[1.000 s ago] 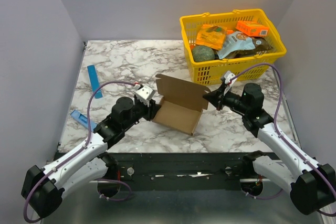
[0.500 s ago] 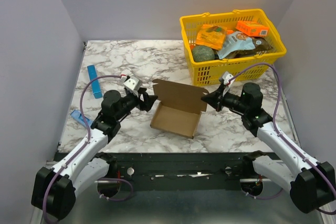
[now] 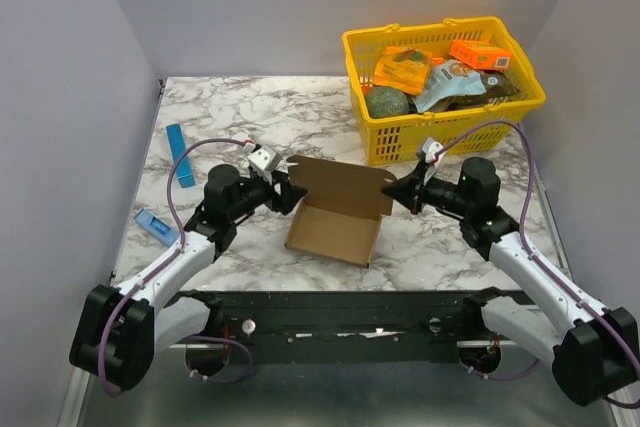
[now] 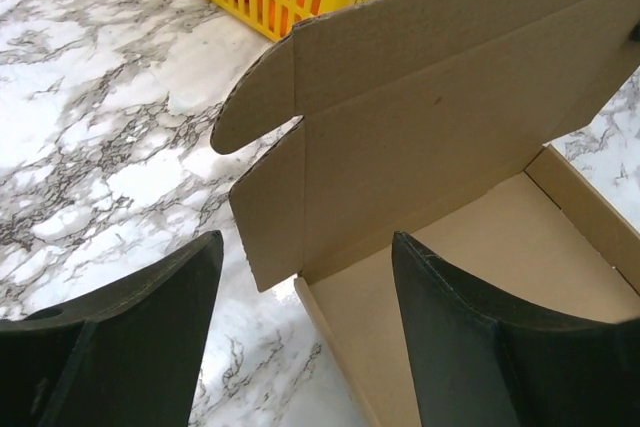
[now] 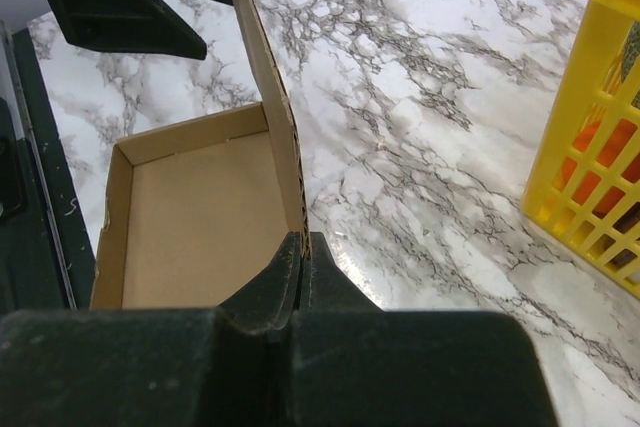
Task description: Fold the paper box
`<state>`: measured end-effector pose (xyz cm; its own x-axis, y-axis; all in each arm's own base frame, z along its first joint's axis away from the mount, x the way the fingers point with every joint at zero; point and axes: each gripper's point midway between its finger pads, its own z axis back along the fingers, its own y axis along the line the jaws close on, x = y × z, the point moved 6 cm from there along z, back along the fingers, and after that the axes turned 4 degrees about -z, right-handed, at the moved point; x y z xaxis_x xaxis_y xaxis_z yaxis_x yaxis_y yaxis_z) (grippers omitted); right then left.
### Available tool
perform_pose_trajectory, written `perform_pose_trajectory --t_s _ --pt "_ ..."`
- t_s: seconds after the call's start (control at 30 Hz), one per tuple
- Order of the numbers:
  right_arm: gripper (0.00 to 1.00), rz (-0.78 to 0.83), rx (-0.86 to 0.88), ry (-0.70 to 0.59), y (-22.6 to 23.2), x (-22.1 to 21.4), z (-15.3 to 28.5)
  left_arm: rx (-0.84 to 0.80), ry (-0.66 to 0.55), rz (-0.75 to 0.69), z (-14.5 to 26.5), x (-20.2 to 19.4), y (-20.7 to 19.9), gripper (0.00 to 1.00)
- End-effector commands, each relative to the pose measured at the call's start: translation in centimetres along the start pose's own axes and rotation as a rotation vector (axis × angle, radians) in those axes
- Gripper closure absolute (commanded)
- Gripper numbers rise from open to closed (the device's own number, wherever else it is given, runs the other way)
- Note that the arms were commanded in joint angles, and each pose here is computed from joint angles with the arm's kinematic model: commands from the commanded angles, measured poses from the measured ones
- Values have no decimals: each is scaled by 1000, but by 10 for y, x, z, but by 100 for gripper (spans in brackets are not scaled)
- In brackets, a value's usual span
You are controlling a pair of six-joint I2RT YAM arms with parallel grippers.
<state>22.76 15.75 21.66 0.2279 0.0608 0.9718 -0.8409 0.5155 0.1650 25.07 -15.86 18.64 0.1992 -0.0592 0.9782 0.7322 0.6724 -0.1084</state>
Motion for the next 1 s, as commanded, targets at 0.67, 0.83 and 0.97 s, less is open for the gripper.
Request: perform_pose_trajectory --t_s 0.67,0.83,0.97 --pt "99 5 -19 7 -5 8 -5 -79 -48 31 -14 13 -1 90" --pt "99 1 -117 1 -14 3 -5 -31 -31 47 -19 6 -4 100" --pt "99 31 -209 -35 -16 3 -9 43 -45 18 -20 1 -8 100"
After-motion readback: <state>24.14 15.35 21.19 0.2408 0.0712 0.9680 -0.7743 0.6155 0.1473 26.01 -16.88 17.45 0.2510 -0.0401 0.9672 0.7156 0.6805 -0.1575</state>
